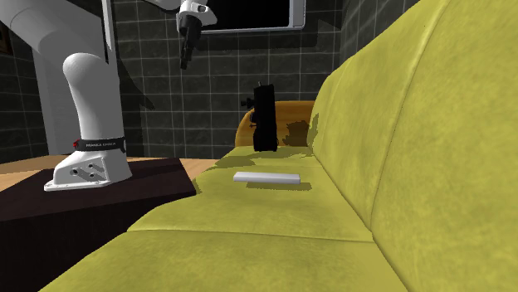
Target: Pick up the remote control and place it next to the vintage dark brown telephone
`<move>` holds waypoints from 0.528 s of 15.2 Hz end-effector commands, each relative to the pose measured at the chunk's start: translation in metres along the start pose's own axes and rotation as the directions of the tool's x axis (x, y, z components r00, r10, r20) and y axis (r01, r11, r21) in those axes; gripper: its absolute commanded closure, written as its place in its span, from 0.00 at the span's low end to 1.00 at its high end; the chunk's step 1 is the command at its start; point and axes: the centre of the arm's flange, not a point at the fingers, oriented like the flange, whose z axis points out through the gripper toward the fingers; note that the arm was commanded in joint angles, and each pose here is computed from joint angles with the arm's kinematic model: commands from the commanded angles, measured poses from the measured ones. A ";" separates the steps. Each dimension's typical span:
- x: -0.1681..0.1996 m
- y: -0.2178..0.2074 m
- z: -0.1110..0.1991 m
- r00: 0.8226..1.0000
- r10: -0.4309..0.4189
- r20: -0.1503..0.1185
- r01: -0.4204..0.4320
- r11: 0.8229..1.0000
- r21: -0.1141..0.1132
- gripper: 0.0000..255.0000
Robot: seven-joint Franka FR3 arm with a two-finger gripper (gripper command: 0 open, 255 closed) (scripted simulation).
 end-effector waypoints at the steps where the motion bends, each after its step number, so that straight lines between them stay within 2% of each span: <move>1: 0.000 0.000 0.000 1.000 0.000 0.000 0.000 1.000 0.000 0.00; 8: 0.050 0.041 0.064 0.996 0.082 -0.033 -0.081 0.996 0.033 0.00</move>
